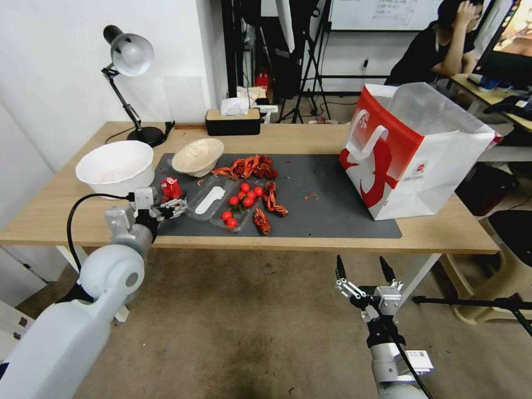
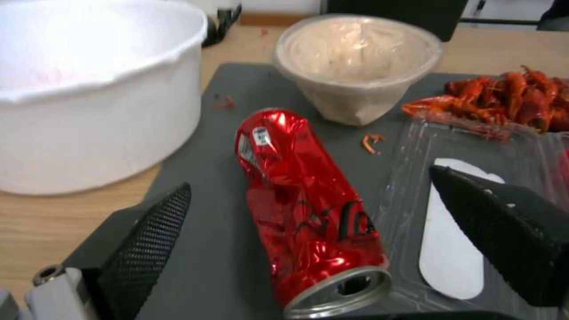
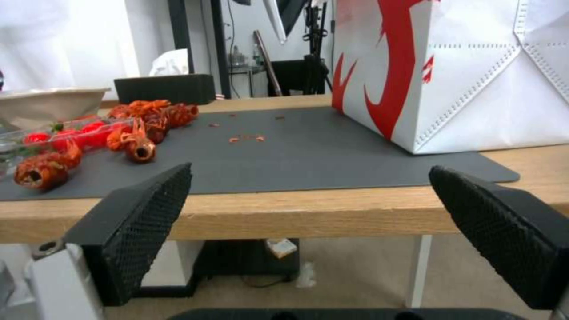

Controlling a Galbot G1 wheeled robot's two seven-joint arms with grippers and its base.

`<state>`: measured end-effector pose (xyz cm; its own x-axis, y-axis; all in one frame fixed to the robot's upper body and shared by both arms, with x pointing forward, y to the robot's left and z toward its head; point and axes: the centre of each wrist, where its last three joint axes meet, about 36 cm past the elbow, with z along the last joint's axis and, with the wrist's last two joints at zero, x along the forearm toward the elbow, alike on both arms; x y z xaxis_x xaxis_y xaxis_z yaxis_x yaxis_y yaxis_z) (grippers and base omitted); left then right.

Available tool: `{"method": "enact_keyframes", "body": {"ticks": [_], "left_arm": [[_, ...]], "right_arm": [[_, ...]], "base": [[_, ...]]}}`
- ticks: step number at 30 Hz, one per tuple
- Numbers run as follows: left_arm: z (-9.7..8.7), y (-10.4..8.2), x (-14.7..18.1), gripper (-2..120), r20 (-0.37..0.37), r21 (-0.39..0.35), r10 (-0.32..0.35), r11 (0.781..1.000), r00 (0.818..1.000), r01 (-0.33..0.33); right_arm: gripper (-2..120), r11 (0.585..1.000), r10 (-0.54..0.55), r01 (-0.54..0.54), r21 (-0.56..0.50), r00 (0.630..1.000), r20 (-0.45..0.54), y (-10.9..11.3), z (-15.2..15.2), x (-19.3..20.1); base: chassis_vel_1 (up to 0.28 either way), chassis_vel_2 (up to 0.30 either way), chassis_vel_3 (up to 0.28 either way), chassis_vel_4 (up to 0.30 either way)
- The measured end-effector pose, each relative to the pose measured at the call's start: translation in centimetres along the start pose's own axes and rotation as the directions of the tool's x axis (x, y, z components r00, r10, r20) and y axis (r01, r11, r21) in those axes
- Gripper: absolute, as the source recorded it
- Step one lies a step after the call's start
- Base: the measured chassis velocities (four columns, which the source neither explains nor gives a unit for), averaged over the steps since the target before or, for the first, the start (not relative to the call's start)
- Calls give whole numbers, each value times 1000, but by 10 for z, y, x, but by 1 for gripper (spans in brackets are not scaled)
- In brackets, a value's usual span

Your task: Pick up the trash from the table and place it into the takeout bag.

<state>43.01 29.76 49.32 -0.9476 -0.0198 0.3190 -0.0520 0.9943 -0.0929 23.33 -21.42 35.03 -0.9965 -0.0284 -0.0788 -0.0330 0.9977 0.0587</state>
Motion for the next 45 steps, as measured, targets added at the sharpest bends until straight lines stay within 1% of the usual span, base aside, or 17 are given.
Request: {"method": "enact_keyframes", "body": {"ticks": [1,2,4,8,15,23,26,27,28,30,32,35,36,38,40,43,45], "left_arm": [[-5,2,-8,100,-32,37,4,999,999,-3],[-5,2,-8,100,-32,37,4,999,999,-3],[-14,4,-20,100,-54,83,17,996,998,-12],[-18,4,-33,100,-85,127,26,992,996,-15],[-19,3,-48,100,-140,146,14,989,990,6],[-20,1,-62,99,-219,156,14,988,976,21],[-21,0,-65,88,-228,164,9,986,974,30],[-22,0,-65,82,-228,165,6,986,974,33],[-22,0,-65,82,-228,165,6,986,974,33],[-23,0,-65,72,-228,169,6,985,974,34],[-24,1,-65,69,-228,170,5,985,974,34],[-26,3,-62,54,-223,170,2,985,975,37],[-26,3,-62,54,-223,170,2,985,975,37],[-26,5,-60,43,-220,170,0,985,976,39],[-26,5,-59,40,-219,170,0,985,976,39],[-25,7,-56,28,-213,173,-2,984,977,40],[-25,7,-54,26,-206,178,-2,983,979,39]], "right_arm": [[100,1000,-2,2,3,1000,-3,0,1,0],[100,1000,-2,2,3,1000,-3,0,1,0],[100,1000,-1,1,9,1000,-5,0,3,0],[100,1000,3,-3,14,1000,-11,0,6,1],[100,1000,9,-8,25,1000,-14,-2,10,-1],[100,999,8,-7,32,1000,-21,-3,16,-3],[100,999,6,-5,35,1000,-21,-4,17,-4],[100,999,5,-4,37,1000,-21,-4,17,-4],[100,999,5,-4,37,1000,-21,-4,17,-4],[100,999,4,-4,40,1000,-21,-5,17,-4],[100,999,4,-4,40,1000,-21,-5,17,-4],[100,999,5,-4,42,1000,-20,-5,17,-4],[100,999,5,-4,42,1000,-20,-5,17,-4],[100,999,4,-3,41,1000,-21,-4,17,-3],[100,999,4,-3,41,1000,-21,-4,17,-3],[100,999,2,-1,41,1000,-22,-3,18,-3],[100,999,2,-1,42,1000,-22,-3,18,-2]], "base": [[0,0,0,0],[0,0,0,0],[0,0,0,0],[0,0,0,0],[0,0,0,0],[0,0,0,0],[0,0,0,0],[0,0,0,0],[0,0,0,0],[0,0,0,0],[0,0,0,0],[0,0,0,0],[0,0,0,0],[0,0,0,0],[0,0,0,0],[0,0,0,0],[0,0,0,0]]}}
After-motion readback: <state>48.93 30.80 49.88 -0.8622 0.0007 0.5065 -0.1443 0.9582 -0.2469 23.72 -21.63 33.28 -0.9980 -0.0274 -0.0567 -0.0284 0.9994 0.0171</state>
